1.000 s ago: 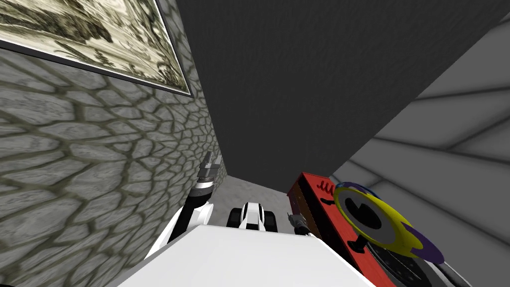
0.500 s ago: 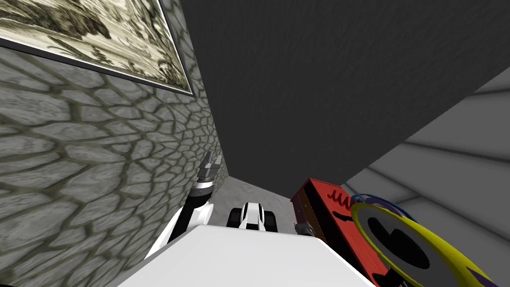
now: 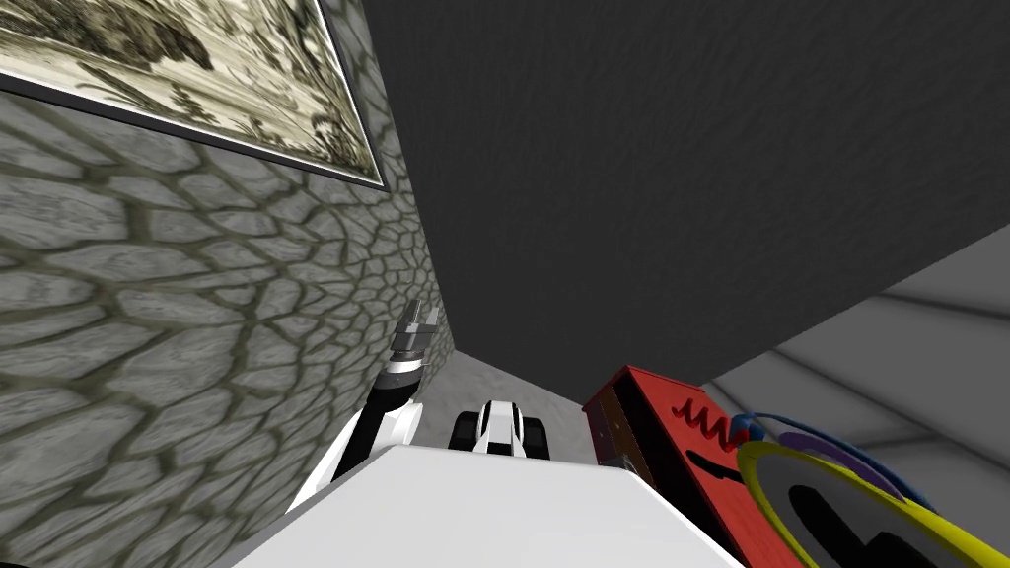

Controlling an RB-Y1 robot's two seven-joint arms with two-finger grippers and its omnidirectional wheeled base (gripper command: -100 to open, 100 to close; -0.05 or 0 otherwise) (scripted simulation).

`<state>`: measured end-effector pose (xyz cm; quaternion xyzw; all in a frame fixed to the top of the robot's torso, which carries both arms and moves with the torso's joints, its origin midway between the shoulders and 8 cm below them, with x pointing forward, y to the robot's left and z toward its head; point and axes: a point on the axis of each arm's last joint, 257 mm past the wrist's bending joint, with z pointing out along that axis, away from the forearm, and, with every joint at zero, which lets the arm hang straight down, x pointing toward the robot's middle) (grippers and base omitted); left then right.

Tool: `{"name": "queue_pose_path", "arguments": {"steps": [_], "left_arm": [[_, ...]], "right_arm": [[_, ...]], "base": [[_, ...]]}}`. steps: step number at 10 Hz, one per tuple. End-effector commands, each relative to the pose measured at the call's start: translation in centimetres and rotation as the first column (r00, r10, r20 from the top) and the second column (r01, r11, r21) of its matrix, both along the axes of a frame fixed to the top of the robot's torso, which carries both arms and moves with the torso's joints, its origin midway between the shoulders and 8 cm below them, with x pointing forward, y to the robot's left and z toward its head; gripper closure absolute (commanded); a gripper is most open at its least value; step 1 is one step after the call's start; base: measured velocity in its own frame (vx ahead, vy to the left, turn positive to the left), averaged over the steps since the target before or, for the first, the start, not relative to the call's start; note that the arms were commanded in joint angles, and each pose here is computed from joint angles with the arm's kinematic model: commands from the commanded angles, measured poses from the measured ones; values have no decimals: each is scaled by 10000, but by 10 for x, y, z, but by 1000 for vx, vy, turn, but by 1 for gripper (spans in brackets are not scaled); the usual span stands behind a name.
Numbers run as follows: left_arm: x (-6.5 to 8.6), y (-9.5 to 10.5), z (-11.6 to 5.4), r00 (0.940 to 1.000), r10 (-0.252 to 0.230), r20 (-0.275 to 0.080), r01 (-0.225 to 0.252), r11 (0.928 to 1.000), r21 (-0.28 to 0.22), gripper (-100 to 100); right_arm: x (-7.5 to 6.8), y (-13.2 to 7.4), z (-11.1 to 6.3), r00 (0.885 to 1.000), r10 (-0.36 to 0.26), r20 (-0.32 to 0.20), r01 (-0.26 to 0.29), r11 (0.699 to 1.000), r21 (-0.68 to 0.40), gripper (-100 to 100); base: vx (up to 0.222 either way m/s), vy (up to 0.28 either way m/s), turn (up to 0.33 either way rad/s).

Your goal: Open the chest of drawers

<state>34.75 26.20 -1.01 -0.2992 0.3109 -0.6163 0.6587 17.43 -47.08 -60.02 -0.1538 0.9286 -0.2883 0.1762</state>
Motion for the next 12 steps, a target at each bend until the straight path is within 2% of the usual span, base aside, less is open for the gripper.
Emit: {"name": "queue_pose_path", "arguments": {"steps": [1,2,3,4,5,7,9,11,12], "left_arm": [[0,0,0,10000,-1,1,1,10000,0,0],[0,0,0,10000,0,0,0,10000,0,0],[0,0,0,10000,0,1,0,10000,0,0],[0,0,0,10000,-1,1,1,10000,0,0],[0,0,0,10000,0,1,0,10000,0,0],[0,0,0,10000,0,0,0,10000,0,0],[0,0,0,10000,-1,1,1,10000,0,0],[0,0,0,10000,0,0,0,10000,0,0],[0,0,0,10000,0,0,0,10000,0,0]], "right_arm": [[-27,-27,-1,9961,207,-852,-285,9954,-913,-100],[-27,-27,-1,9961,207,-852,-285,9954,-913,-100],[-33,-42,3,9910,438,-1265,-632,9861,-1539,-100],[-42,-47,1,9886,363,-1461,-598,9853,-1600,-100],[-49,-62,7,9806,539,-1885,-953,9712,-2182,-100],[-58,-67,5,9773,463,-2066,-932,9702,-2235,-100],[-79,-101,18,9504,592,-3052,-1633,9305,-3280,-100],[-82,-102,18,9488,565,-3107,-1632,9300,-3293,-100],[-92,-118,26,9332,571,-3548,-1969,9072,-3719,-100]], "base": [[79,1,68],[37,-6,-9],[58,-6,98],[66,-6,88],[98,-7,111],[64,-3,30],[82,5,125],[68,-5,28],[46,-3,105]]}}
